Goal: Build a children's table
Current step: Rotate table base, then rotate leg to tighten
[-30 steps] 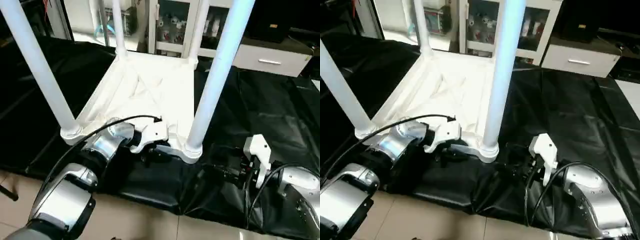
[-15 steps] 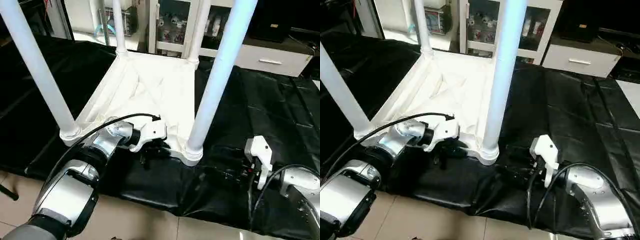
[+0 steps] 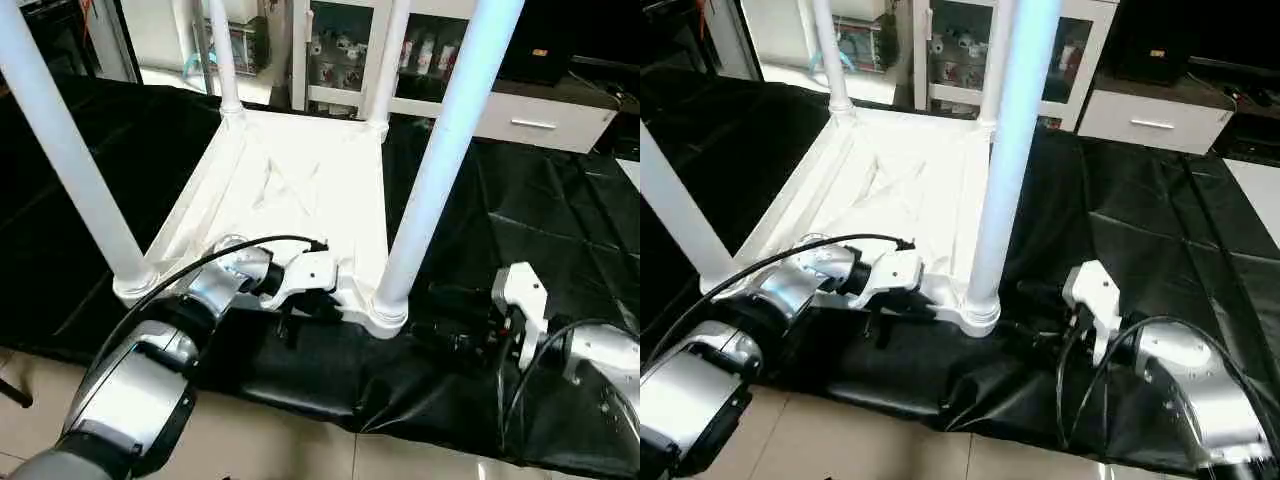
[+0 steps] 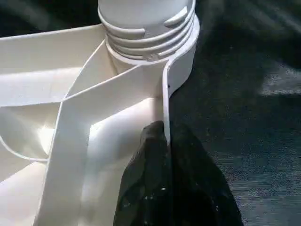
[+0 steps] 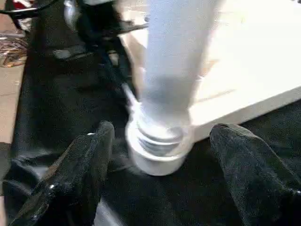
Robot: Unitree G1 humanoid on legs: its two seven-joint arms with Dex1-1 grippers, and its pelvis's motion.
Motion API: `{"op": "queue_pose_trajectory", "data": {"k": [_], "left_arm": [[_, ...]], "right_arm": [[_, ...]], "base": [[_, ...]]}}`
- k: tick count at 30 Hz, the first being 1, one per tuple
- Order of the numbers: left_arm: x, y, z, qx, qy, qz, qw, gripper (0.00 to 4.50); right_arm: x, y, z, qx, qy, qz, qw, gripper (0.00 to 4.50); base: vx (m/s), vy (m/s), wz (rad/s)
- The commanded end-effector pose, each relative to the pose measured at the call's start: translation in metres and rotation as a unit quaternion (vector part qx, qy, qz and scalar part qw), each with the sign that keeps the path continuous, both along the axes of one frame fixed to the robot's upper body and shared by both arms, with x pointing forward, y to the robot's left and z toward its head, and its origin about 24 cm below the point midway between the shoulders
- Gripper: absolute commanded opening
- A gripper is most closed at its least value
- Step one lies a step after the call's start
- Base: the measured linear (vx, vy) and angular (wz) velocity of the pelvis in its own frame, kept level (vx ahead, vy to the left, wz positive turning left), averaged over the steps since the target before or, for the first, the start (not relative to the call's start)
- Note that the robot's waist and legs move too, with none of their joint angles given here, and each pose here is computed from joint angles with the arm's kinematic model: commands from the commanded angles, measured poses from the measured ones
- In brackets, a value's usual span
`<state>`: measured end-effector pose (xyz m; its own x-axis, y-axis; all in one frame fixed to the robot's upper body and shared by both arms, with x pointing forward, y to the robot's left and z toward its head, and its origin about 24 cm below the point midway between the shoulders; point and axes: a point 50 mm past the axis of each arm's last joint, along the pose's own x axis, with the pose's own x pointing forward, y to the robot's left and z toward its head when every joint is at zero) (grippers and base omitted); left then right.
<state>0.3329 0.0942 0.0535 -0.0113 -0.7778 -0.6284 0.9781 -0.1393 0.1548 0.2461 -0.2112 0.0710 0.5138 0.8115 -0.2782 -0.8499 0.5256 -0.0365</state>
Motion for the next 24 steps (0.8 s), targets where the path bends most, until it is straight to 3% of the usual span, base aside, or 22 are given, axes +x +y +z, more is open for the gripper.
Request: {"op": "queue_pose_trajectory", "data": {"k": [1,5,11,19,24], "left_arm": [[-0.014,-0.001,-0.017,0.013,0.046,-0.027,0.998,0.01],[-0.024,-0.006,-0.019,-0.003,0.048,-0.06,0.997,0.01],[-0.027,-0.014,-0.02,-0.006,0.046,-0.068,0.997,0.01],[-0.028,-0.018,-0.018,-0.014,0.035,-0.067,0.997,0.01],[-0.028,-0.017,-0.016,-0.015,0.033,-0.063,0.997,0.0]], "right_arm": [[0.002,-0.006,0.004,-0.011,-0.007,-0.006,1.0,3.55],[0.003,-0.003,0.003,-0.016,0.016,0.046,0.999,3.55],[0.006,0.012,-0.003,-0.015,0.049,0.111,0.992,3.55],[0.02,0.025,-0.01,-0.022,0.053,0.126,0.99,3.55],[0.025,0.03,-0.013,-0.016,0.059,0.133,0.989,3.08]], "base": [[0.0,0.0,0.0],[0.0,0.0,0.0],[0.0,0.0,0.0],[0.0,0.0,0.0],[0.0,0.0,0.0]]}}
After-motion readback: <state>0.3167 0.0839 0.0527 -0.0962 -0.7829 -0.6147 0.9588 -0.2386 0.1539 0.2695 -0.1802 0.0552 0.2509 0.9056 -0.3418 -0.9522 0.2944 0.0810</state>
